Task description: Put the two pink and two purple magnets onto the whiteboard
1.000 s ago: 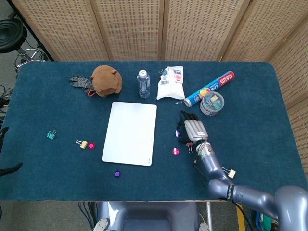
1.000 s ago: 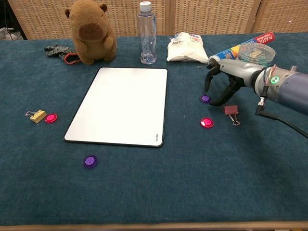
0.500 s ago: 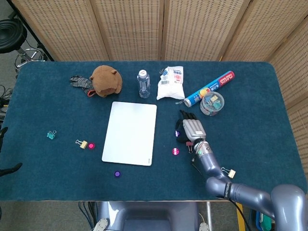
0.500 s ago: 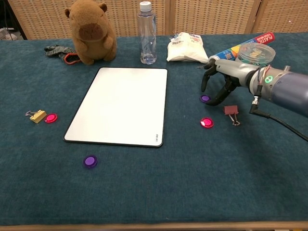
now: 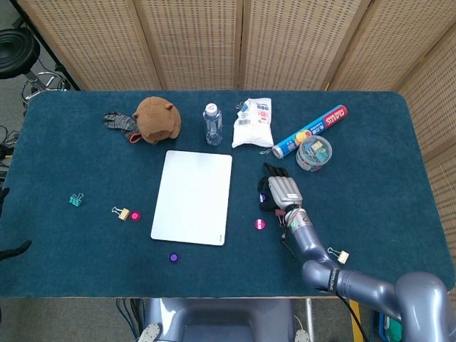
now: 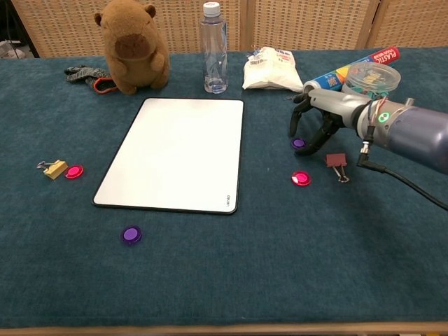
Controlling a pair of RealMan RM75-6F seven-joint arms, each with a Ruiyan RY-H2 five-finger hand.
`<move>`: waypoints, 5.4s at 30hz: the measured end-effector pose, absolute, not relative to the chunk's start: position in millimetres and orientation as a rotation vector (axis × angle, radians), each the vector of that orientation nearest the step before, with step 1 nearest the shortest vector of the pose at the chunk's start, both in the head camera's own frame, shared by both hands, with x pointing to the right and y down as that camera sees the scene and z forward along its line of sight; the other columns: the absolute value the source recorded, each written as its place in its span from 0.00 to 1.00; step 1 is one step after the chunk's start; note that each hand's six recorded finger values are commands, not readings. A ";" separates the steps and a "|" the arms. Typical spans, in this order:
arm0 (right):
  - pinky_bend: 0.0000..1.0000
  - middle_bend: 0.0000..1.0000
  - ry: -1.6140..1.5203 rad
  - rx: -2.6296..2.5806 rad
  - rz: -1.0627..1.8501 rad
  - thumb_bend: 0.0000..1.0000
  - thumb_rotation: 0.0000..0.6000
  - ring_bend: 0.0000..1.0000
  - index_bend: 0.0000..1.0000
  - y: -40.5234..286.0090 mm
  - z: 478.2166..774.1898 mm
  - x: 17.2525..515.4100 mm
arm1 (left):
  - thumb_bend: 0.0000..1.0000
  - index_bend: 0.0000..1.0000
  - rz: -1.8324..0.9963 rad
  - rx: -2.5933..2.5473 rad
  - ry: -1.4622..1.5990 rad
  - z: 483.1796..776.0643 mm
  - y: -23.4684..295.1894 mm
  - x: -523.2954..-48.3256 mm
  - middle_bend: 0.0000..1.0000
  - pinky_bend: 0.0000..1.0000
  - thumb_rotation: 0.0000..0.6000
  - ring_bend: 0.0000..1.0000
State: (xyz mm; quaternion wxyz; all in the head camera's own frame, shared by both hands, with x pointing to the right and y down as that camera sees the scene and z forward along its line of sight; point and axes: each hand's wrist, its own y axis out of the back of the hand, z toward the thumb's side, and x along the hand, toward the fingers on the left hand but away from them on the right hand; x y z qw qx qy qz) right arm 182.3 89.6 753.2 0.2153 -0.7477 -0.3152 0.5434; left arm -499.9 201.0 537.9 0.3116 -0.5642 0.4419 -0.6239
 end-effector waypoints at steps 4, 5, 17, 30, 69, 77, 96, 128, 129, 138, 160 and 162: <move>0.00 0.00 -0.874 -2.074 1.509 0.29 1.00 0.00 0.50 89.6 754.8 182.4 | 0.08 0.00 -1.649 -1.489 1.166 538.5 200.9 -499.9 0.00 0.00 1.00 0.00; 0.00 0.00 -0.874 -2.074 1.510 0.30 1.00 0.00 0.50 89.6 755.1 182.5 | 0.08 0.00 -1.649 -1.488 1.166 538.4 200.8 -500.0 0.00 0.00 1.00 0.00; 0.00 0.00 -0.874 -2.069 1.512 0.42 1.00 0.00 0.55 89.5 754.5 183.4 | 0.08 0.00 -1.650 -1.493 1.164 538.8 201.1 -499.7 0.00 0.00 1.00 0.00; 0.00 0.00 -0.893 -2.166 1.338 0.48 1.00 0.00 0.56 88.7 725.1 142.6 | 0.08 0.00 -1.642 -1.510 1.165 537.3 202.1 -498.6 0.00 0.00 1.00 0.00; 0.00 0.00 -0.666 -2.248 1.196 0.28 1.00 0.00 0.32 137.7 695.0 52.4 | 0.08 0.00 -1.641 -1.550 1.119 539.7 206.0 -494.2 0.00 0.00 1.00 0.00; 0.00 0.00 -0.649 -2.149 1.314 0.28 1.00 0.00 0.33 141.5 694.0 115.1 | 0.08 0.00 -1.643 -1.559 1.097 542.6 207.6 -490.7 0.00 0.00 1.00 0.00; 0.00 0.00 -0.682 -2.140 1.404 0.28 1.00 0.00 0.38 153.8 712.5 171.0 | 0.08 0.00 -1.636 -1.546 1.112 541.0 207.6 -489.7 0.00 0.00 1.00 0.00; 0.00 0.00 -0.681 -2.140 1.434 0.28 1.00 0.00 0.43 154.4 726.3 179.6 | 0.08 0.00 -1.642 -1.544 1.109 542.1 208.5 -489.0 0.00 0.00 1.00 0.00; 0.00 0.00 -0.682 -2.142 1.434 0.28 1.00 0.00 0.43 154.5 726.4 179.5 | 0.08 0.00 -1.642 -1.545 1.109 542.2 208.5 -488.9 0.00 0.00 1.00 0.00; 0.00 0.00 -0.696 -2.154 1.431 0.29 1.00 0.00 0.52 154.7 726.6 179.2 | 0.08 0.00 -1.644 -1.546 1.107 542.8 208.8 -488.4 0.00 0.00 1.00 0.00; 0.00 0.00 -0.802 -2.258 1.305 0.30 1.00 0.00 0.54 125.5 712.4 130.6 | 0.08 0.00 -1.648 -1.554 1.103 542.9 209.3 -488.6 0.00 0.00 1.00 0.00; 0.00 0.00 -0.808 -2.257 1.296 0.30 1.00 0.00 0.54 121.1 713.2 123.9 | 0.08 0.00 -1.648 -1.555 1.105 542.7 209.3 -488.8 0.00 0.00 1.00 0.00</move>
